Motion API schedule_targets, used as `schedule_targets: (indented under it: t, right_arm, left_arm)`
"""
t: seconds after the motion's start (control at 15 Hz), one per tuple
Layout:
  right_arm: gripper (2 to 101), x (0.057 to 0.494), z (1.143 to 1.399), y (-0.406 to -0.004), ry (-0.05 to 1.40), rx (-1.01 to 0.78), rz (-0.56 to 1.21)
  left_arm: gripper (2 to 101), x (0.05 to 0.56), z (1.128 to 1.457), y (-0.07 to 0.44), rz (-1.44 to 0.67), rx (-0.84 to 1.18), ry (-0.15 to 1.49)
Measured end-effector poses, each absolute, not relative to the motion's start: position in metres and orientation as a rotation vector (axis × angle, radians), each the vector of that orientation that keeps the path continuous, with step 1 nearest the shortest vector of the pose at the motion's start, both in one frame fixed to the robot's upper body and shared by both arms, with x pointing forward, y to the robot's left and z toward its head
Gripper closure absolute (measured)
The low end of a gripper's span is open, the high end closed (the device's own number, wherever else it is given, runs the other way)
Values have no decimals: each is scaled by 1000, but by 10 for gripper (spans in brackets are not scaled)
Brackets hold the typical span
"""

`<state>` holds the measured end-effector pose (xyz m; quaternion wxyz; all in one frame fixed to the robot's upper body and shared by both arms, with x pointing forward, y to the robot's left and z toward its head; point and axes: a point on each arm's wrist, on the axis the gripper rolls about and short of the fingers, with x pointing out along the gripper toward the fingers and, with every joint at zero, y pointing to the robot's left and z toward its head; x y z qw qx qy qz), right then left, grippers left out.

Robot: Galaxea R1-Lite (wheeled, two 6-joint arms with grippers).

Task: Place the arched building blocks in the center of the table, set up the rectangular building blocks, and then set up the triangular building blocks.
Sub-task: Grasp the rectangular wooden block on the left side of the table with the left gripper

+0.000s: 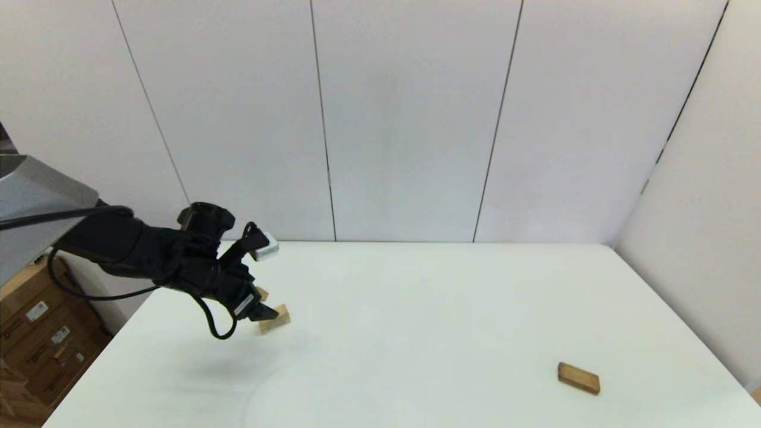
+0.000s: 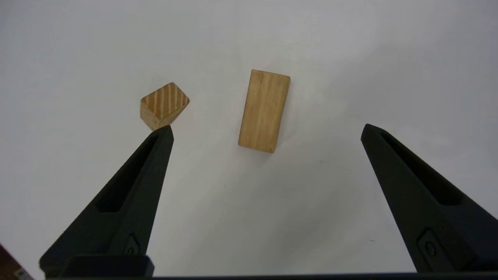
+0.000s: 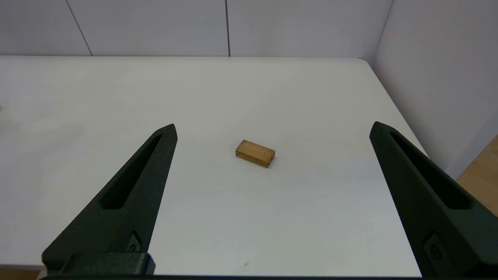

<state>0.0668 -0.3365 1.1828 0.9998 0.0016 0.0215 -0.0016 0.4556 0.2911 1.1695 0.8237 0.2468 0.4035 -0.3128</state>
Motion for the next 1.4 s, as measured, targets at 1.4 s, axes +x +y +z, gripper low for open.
schedule_targets:
  t: [1.4]
  right_arm:
    - [43,67,1183,-337,42,3,-3]
  left_arm:
    - [54,482,1115,276,-817,605,1013]
